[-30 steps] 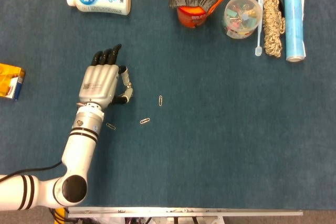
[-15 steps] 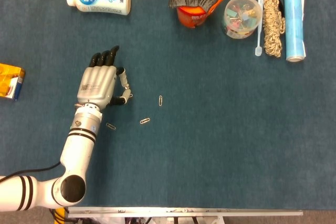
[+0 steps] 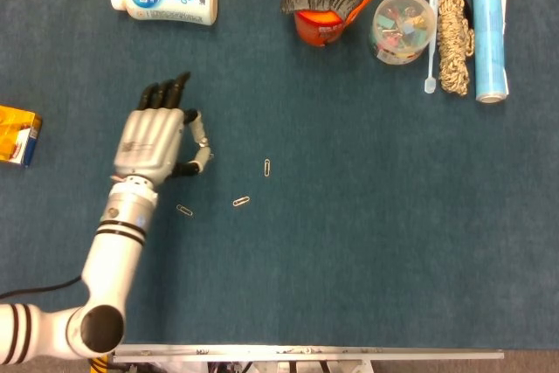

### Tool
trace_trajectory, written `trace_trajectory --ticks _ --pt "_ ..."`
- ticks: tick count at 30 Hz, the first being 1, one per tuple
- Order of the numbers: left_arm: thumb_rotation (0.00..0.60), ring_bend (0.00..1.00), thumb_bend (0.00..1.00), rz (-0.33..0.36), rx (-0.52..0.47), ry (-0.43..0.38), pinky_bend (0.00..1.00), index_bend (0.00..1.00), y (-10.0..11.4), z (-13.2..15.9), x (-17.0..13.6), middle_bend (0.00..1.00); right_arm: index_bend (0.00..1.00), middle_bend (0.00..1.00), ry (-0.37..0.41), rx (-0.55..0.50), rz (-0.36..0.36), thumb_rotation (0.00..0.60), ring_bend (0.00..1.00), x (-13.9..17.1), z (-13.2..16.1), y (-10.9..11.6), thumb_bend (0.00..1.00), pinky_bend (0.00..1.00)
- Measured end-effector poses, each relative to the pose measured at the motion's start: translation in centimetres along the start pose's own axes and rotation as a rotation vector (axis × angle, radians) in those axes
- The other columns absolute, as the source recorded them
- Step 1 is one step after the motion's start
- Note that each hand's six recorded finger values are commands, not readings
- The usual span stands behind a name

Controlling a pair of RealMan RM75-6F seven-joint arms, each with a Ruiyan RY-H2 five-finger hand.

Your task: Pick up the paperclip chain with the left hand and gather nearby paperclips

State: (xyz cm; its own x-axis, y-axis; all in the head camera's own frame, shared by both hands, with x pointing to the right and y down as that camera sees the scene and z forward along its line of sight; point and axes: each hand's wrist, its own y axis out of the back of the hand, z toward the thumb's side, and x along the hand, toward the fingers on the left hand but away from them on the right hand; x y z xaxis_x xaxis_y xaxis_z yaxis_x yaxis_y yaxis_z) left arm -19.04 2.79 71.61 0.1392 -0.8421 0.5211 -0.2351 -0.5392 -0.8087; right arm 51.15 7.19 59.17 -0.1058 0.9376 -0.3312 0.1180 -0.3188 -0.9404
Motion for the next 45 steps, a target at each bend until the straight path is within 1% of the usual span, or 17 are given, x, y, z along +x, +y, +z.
trace_trajectory --ticks 6,11,16,20,22,24,29,32,35,39,42,45 --pt "0.600 0.00 0.38 0.006 0.018 0.050 0.00 0.55 0.7 -3.0 -1.3 0.00 0.24 0.23 -0.002 0.003 0.001 0.600 0.24 0.0 0.0 -0.1 0.00 0.55" --pt "0.600 0.00 0.38 -0.019 0.023 0.097 0.00 0.55 0.2 -5.7 -2.3 0.00 0.24 0.23 0.000 0.007 0.003 0.600 0.24 -0.1 0.1 -0.2 0.00 0.55" --pt "0.600 0.00 0.38 -0.036 0.047 0.103 0.00 0.54 -0.4 -6.7 -2.7 0.00 0.24 0.23 -0.002 0.009 0.004 0.600 0.24 0.0 0.1 -0.2 0.00 0.55" --pt "0.600 0.00 0.38 -0.014 0.077 0.101 0.00 0.53 -0.3 -7.1 -2.8 0.00 0.24 0.23 -0.001 0.009 0.006 0.600 0.24 0.0 0.2 -0.3 0.00 0.55" --pt "0.600 0.00 0.37 0.007 0.098 0.103 0.00 0.49 -0.2 -7.3 -2.7 0.00 0.24 0.23 -0.003 0.009 0.006 0.600 0.24 0.0 0.1 -0.3 0.00 0.55" --pt "0.600 0.00 0.34 0.013 0.097 0.103 0.00 0.45 -0.2 -7.4 -2.7 0.00 0.24 0.23 -0.005 0.010 0.006 0.600 0.24 0.0 0.1 -0.3 0.00 0.55" --pt "0.600 0.00 0.21 0.008 0.108 0.094 0.00 0.34 -0.4 -7.4 -2.8 0.00 0.24 0.23 -0.001 0.009 0.010 0.600 0.24 0.0 0.2 -0.3 0.00 0.55" --pt "0.600 0.00 0.18 0.007 0.113 0.085 0.00 0.29 -0.4 -7.2 -2.7 0.00 0.24 0.23 -0.006 -0.005 0.008 0.600 0.24 0.0 0.0 -0.1 0.00 0.55" --pt "0.600 0.00 0.18 0.024 0.115 0.075 0.00 0.25 0.0 -7.1 -2.9 0.00 0.24 0.23 -0.012 -0.007 0.006 0.600 0.24 0.0 -0.2 0.0 0.00 0.55" --pt "0.600 0.00 0.18 0.044 0.098 0.091 0.00 0.24 0.7 -7.9 -3.8 0.00 0.24 0.23 -0.015 -0.010 -0.004 0.600 0.24 0.0 -0.2 0.2 0.00 0.53" --pt "0.600 0.00 0.18 0.050 0.111 0.111 0.00 0.24 1.3 -9.0 -4.7 0.00 0.24 0.23 -0.014 -0.005 -0.001 0.600 0.24 0.0 -0.1 0.1 0.00 0.51" --pt "0.600 0.00 0.18 0.070 0.129 0.126 0.00 0.24 2.1 -10.2 -5.7 0.00 0.24 0.23 -0.015 0.000 0.009 0.600 0.24 0.0 0.0 -0.3 0.00 0.51"
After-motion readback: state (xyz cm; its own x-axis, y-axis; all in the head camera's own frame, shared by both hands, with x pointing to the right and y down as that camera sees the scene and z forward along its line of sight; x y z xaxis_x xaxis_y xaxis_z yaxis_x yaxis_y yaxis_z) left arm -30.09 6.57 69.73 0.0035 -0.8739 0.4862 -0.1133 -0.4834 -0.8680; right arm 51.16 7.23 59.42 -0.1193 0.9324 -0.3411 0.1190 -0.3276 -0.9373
